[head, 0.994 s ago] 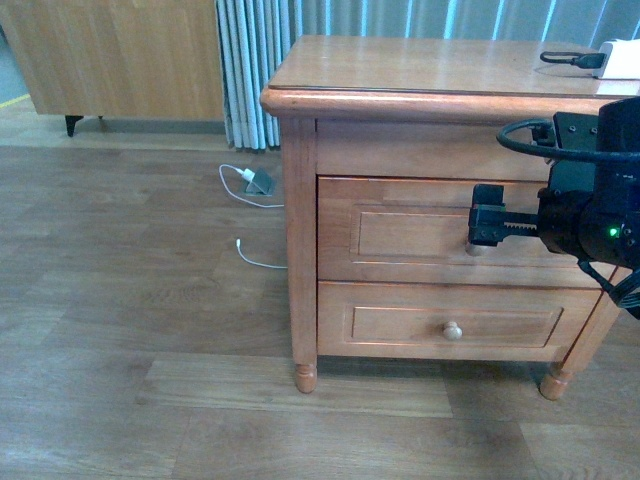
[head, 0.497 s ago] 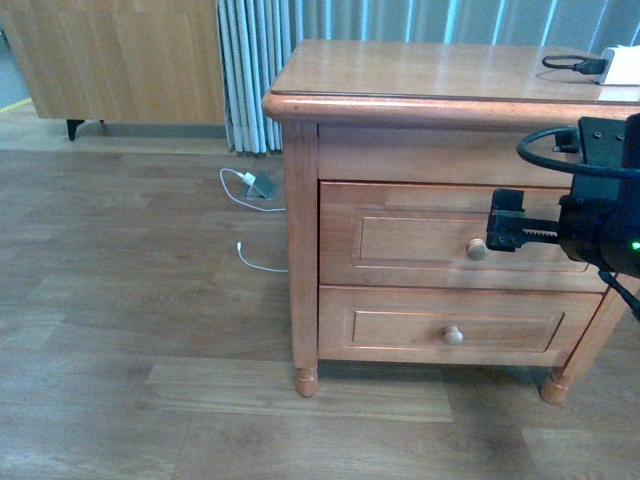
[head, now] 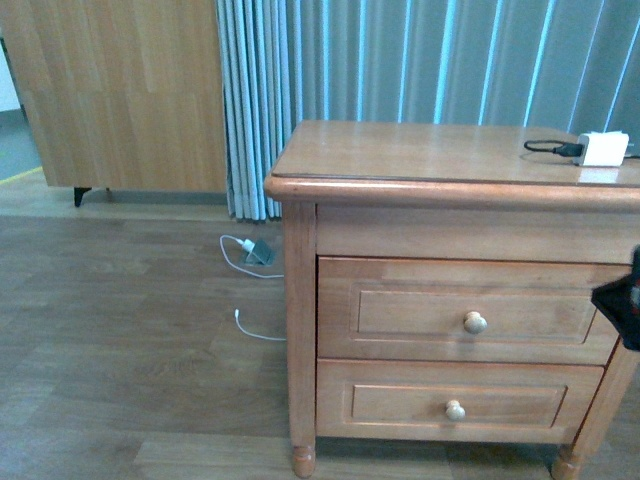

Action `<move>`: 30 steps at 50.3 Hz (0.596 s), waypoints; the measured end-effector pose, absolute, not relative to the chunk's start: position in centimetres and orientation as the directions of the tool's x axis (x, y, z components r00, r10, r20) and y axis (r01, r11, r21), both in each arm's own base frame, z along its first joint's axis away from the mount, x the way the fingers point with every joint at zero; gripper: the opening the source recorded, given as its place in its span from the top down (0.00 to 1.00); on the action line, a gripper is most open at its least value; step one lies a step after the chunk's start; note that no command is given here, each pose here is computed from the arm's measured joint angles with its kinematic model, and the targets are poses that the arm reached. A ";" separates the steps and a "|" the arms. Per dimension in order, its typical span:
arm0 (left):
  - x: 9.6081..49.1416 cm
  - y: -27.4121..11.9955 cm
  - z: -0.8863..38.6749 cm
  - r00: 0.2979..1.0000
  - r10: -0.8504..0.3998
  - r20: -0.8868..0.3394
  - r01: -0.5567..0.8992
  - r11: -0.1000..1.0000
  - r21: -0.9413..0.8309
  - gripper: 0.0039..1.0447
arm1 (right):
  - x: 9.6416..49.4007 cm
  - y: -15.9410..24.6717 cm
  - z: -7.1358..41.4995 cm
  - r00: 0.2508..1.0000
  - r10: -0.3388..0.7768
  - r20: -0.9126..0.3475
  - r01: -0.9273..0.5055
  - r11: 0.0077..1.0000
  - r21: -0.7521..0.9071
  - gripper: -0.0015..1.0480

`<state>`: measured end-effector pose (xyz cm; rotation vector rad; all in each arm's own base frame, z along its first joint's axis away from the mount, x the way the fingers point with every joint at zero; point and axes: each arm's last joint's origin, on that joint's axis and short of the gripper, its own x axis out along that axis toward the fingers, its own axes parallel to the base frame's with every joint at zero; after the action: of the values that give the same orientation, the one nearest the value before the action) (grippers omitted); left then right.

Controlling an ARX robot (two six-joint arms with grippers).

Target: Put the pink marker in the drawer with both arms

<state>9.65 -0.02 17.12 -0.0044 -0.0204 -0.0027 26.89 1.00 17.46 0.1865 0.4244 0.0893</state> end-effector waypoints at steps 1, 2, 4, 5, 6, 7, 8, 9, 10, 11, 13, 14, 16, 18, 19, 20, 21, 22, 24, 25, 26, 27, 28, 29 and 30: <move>9.7 0.0 17.1 1.000 -0.003 0.020 0.003 1.000 -0.005 0.06 | 26.5 1.0 17.6 0.907 0.128 -0.401 -0.050 0.978 0.200 0.08; 9.7 0.0 17.1 1.000 -0.003 0.020 0.003 1.000 -0.004 0.06 | 25.7 1.0 17.8 0.907 0.133 -0.400 -0.052 0.977 0.206 0.08; 9.7 0.0 17.1 1.000 -0.003 0.020 0.003 1.000 -0.004 0.06 | 24.2 1.0 18.2 0.907 0.141 -0.397 -0.058 0.975 0.215 0.08; 9.7 0.0 17.1 1.000 -0.003 0.020 0.003 1.000 -0.005 0.06 | 23.6 1.0 18.4 0.908 0.145 -0.394 -0.061 0.974 0.220 0.08; 9.7 0.0 17.1 1.000 -0.003 0.020 0.003 1.000 -0.005 0.06 | 22.9 1.0 18.5 0.908 0.150 -0.391 -0.064 0.973 0.223 0.08; 9.7 0.0 17.1 1.000 -0.003 0.020 0.003 1.000 -0.004 0.06 | 22.3 1.0 18.7 0.910 0.151 -0.387 -0.066 0.972 0.225 0.08; 9.7 0.0 17.1 1.000 -0.003 0.020 0.003 1.000 -0.005 0.06 | 21.7 1.0 18.9 0.911 0.154 -0.383 -0.067 0.971 0.230 0.08; 9.7 0.0 17.1 1.000 -0.003 0.020 0.003 1.000 -0.005 0.06 | 21.1 1.0 19.0 0.912 0.157 -0.378 -0.069 0.969 0.235 0.08; 9.7 0.0 17.1 1.000 -0.003 0.020 0.003 1.000 -0.005 0.06 | 20.8 1.0 19.1 0.913 0.159 -0.376 -0.071 0.969 0.237 0.08; 9.7 0.0 17.1 1.000 -0.003 0.020 0.003 1.000 -0.004 0.06 | 20.3 1.0 19.3 0.914 0.163 -0.371 -0.073 0.967 0.244 0.08; 9.7 0.0 17.1 1.000 -0.003 0.020 0.003 1.000 -0.005 0.06 | 19.2 0.9 19.5 0.918 0.166 -0.361 -0.076 0.965 0.250 0.08; 9.7 0.0 17.1 1.000 -0.003 0.020 0.003 1.000 -0.004 0.06 | 18.7 0.9 19.6 0.919 0.167 -0.357 -0.077 0.964 0.255 0.08; 9.7 0.0 17.1 1.000 -0.003 0.020 0.003 1.000 -0.005 0.06 | 17.6 0.7 19.8 0.923 0.172 -0.345 -0.078 0.960 0.270 0.08; 9.7 0.0 17.1 1.000 -0.003 0.020 0.003 1.000 -0.004 0.06 | 16.6 0.4 20.0 0.927 0.174 -0.333 -0.077 0.955 0.286 0.08; 9.7 0.0 17.1 1.000 -0.003 0.020 0.003 1.000 -0.005 0.06 | 16.1 0.2 20.0 0.929 0.175 -0.326 -0.077 0.953 0.293 0.08; 9.7 0.0 17.1 1.000 -0.003 0.020 0.003 1.000 -0.004 0.06 | 15.7 0.0 20.0 0.932 0.175 -0.318 -0.076 0.950 0.302 0.08; 9.7 0.0 17.1 1.000 -0.003 0.020 0.003 1.000 -0.005 0.06 | 15.2 -0.2 20.1 0.937 0.168 -0.306 -0.071 0.950 0.304 0.08; 9.7 0.0 17.1 1.000 -0.003 0.020 0.003 1.000 -0.004 0.06 | 14.9 -0.5 20.1 0.942 0.160 -0.294 -0.066 0.950 0.306 0.08; 9.7 0.0 17.1 1.000 -0.003 0.020 0.003 1.000 -0.005 0.06 | 14.3 -0.9 20.2 0.952 0.135 -0.276 -0.046 0.951 0.305 0.08; 9.7 0.0 17.1 1.000 -0.003 0.020 0.003 1.000 -0.005 0.06 | 14.1 -1.1 20.3 0.957 0.118 -0.265 -0.033 0.952 0.304 0.08; 9.7 0.0 17.1 1.000 -0.003 0.020 0.003 1.000 -0.004 0.06 | 13.9 -1.3 20.4 0.962 0.103 -0.255 -0.022 0.953 0.302 0.08; 9.7 0.0 17.1 1.000 -0.003 0.020 0.003 1.000 -0.005 0.06 | 13.8 -1.4 20.6 0.966 0.090 -0.244 -0.013 0.953 0.302 0.08; 9.7 0.0 17.1 1.000 -0.003 0.020 0.003 1.000 -0.005 0.06 | 13.7 -1.5 20.7 0.968 0.083 -0.236 -0.008 0.953 0.301 0.08; 9.7 0.0 17.1 1.000 -0.003 0.020 0.003 1.000 -0.005 0.06 | 13.7 -1.5 20.7 0.969 0.080 -0.233 -0.006 0.953 0.302 0.08; 9.7 0.0 17.1 1.000 -0.003 0.020 0.003 1.000 -0.005 0.06 | 13.7 -1.5 20.7 0.970 0.080 -0.231 -0.007 0.953 0.303 0.08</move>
<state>9.65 -0.02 17.12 -0.0048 -0.0204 -0.0027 13.68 -1.51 20.73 0.3050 0.2443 0.0446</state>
